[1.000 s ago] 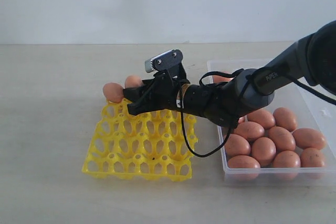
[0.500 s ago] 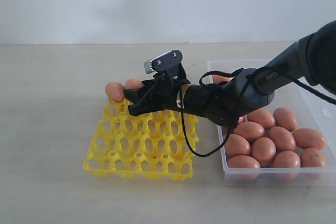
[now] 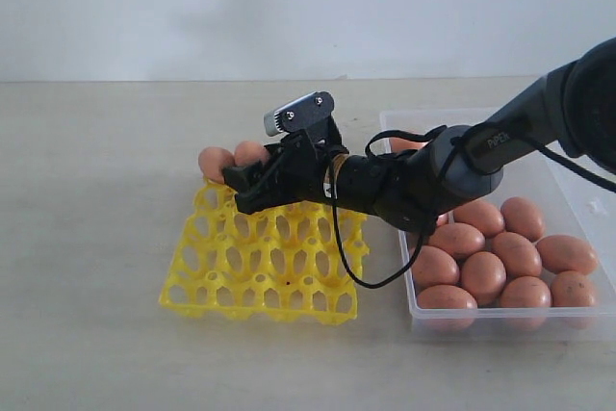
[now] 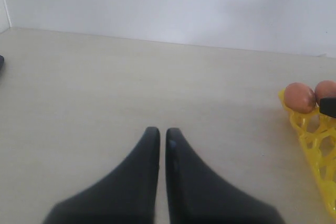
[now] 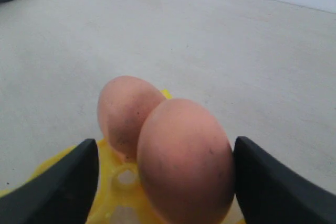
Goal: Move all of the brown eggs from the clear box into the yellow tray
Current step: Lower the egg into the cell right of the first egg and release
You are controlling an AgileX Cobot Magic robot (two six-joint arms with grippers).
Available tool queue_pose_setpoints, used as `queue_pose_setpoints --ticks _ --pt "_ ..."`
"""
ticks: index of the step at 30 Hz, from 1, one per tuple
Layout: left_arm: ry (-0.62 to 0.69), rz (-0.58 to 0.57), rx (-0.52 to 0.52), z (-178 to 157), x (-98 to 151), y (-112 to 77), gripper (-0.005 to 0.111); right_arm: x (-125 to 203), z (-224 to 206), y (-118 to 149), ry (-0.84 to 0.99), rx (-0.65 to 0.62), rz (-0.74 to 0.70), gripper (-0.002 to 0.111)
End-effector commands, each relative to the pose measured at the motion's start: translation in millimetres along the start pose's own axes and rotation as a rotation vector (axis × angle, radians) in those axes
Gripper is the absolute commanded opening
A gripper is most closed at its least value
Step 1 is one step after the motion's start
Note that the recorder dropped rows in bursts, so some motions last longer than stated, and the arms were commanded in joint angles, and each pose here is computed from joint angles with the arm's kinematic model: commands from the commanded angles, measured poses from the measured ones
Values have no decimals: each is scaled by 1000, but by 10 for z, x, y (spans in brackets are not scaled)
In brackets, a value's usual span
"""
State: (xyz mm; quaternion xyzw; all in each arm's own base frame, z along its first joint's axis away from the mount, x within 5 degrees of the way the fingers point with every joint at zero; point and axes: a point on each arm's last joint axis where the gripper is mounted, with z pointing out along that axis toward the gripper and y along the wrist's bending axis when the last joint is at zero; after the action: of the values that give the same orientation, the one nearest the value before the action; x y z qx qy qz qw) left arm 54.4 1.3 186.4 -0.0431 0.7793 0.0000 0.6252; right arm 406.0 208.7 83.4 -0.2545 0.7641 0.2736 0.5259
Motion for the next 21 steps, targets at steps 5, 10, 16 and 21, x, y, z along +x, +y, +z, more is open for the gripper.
queue_pose_setpoints --ticks 5,10,16,21 --pt "-3 3 -3 1 7 2 4 -305 -71 51 -72 -9 -57 65" --pt "-6 3 -3 1 5 2 4 -561 -162 82 -102 7 -83 65" --pt "-6 3 -3 1 5 2 4 -835 -271 146 -159 -8 -99 65" --pt "-6 3 -3 1 5 2 4 -1112 -461 272 -94 -51 -89 55"
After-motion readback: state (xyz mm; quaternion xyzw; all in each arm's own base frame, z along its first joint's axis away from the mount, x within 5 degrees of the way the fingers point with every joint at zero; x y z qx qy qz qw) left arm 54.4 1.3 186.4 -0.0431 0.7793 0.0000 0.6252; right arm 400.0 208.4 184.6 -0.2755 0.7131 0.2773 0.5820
